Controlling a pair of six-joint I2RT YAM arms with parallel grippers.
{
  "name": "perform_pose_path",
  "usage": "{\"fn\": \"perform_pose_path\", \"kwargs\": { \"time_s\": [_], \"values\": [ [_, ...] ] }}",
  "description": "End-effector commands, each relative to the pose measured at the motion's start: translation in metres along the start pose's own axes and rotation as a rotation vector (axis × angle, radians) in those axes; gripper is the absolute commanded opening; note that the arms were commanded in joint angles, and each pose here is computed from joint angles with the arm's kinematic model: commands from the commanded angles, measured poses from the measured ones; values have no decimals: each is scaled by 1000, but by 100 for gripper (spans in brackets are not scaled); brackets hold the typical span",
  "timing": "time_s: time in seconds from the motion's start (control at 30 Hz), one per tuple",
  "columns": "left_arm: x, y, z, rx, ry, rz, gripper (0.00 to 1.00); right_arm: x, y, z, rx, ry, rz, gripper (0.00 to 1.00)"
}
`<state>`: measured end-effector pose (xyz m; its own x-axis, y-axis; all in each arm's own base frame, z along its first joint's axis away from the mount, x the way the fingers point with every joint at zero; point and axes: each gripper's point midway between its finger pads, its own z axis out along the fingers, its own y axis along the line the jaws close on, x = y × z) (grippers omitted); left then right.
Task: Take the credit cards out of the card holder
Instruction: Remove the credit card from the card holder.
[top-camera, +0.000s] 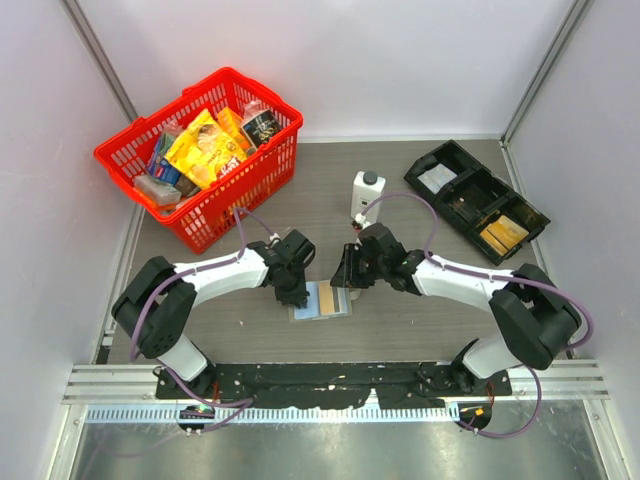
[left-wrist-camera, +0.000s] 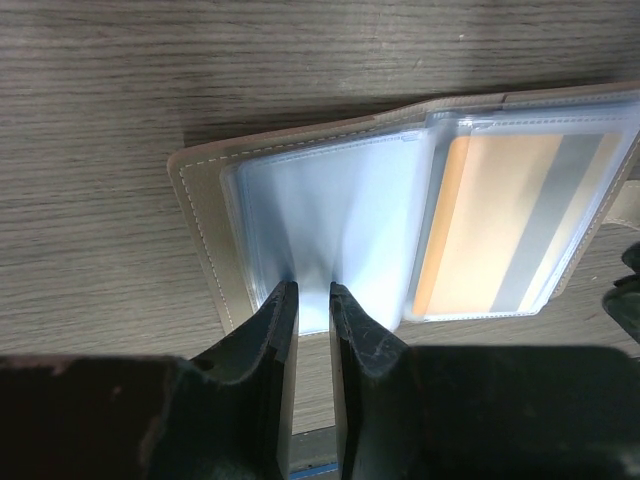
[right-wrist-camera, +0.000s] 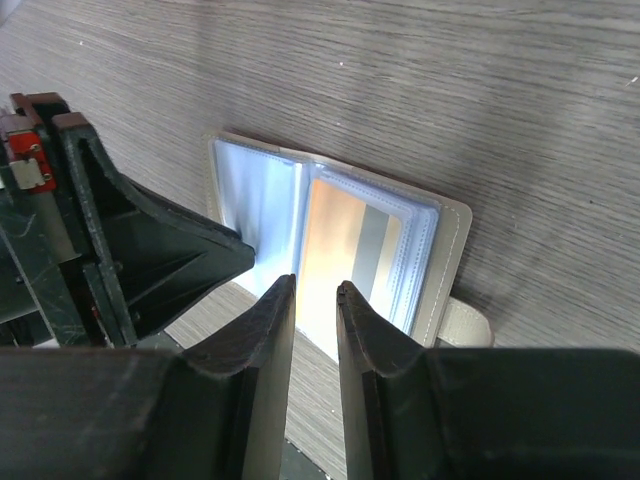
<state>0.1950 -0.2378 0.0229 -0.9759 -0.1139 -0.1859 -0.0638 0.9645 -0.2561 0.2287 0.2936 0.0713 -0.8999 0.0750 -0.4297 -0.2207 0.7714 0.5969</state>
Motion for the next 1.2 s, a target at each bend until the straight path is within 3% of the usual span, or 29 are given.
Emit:
{"fn": "perform_pose_path", "kwargs": {
  "time_s": [0.0,0.6,1.17],
  "values": [
    [-5,0,-1,13,-31,17,22,-5,7,7,-27,-6,18,29],
    [-4,0,-2,14,-30,11,22,7,-17,10,128,3,-3,30],
    [-4,-1,-2,22,-30,11,23,9,4,14,61,13,-26,30]
  ]
}}
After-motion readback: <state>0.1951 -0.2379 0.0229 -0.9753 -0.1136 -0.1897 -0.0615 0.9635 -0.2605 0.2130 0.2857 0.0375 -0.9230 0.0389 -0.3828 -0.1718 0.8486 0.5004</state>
